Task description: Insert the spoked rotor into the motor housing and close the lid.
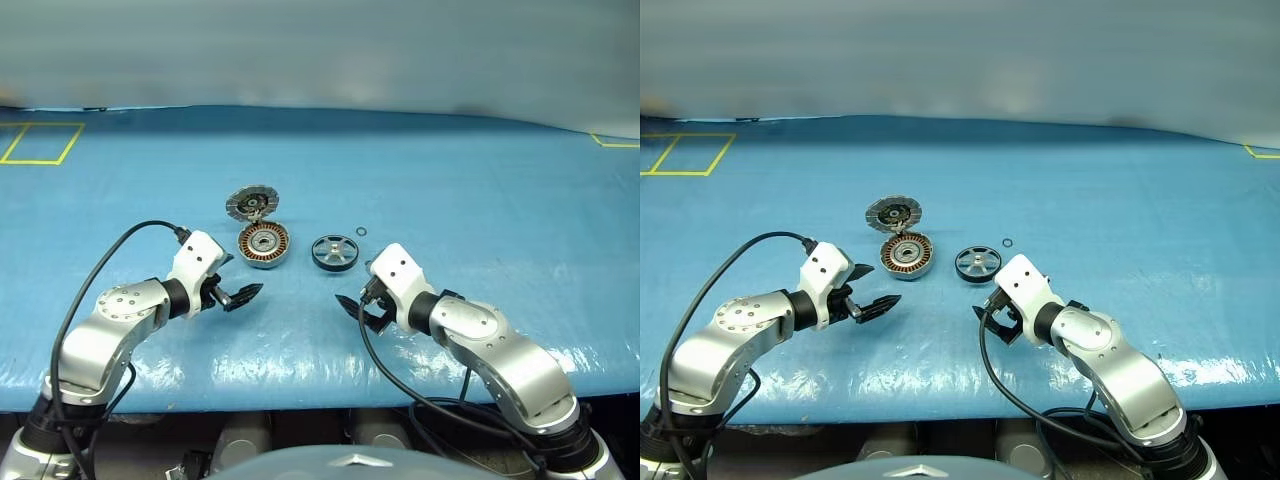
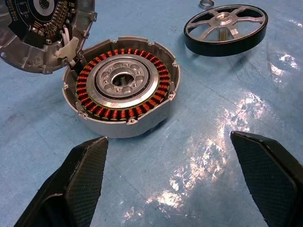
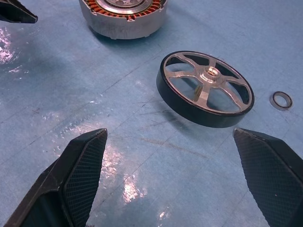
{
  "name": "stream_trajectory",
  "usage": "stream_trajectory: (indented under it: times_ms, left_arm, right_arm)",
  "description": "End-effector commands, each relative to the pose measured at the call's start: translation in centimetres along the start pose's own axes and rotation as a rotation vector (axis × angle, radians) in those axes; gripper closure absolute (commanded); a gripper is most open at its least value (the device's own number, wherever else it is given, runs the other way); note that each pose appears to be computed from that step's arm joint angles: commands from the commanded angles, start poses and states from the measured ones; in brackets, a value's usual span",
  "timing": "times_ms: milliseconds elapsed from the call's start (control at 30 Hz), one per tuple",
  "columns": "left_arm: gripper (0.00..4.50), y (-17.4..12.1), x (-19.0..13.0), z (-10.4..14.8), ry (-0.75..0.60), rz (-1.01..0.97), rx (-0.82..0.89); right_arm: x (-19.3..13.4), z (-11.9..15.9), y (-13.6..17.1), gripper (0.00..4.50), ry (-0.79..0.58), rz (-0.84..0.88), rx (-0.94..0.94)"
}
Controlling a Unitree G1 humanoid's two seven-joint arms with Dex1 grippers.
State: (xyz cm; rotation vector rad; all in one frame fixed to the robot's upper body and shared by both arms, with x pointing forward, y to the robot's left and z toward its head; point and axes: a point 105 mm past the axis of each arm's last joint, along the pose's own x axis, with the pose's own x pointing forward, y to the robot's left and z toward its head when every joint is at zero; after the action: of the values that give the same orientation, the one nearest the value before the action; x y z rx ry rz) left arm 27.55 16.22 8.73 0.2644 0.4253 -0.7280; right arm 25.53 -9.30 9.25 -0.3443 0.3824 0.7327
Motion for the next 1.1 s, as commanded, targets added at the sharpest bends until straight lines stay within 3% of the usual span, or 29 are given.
stream_trajectory:
  times_ms: [33,1100]
  left_arm:
    - [0.0,0.1,-0.1,0.3,-0.003,0.004,0.013]
    - [0.0,0.7,0.3,1.4,-0.048,0.023,0.028]
  right_arm:
    - [-0.3,1.4,-0.1,0.02,-0.063,-0.006,-0.026]
    - [0.1,1.7,-1.1,0.02,-0.098,-0.09,-0.017]
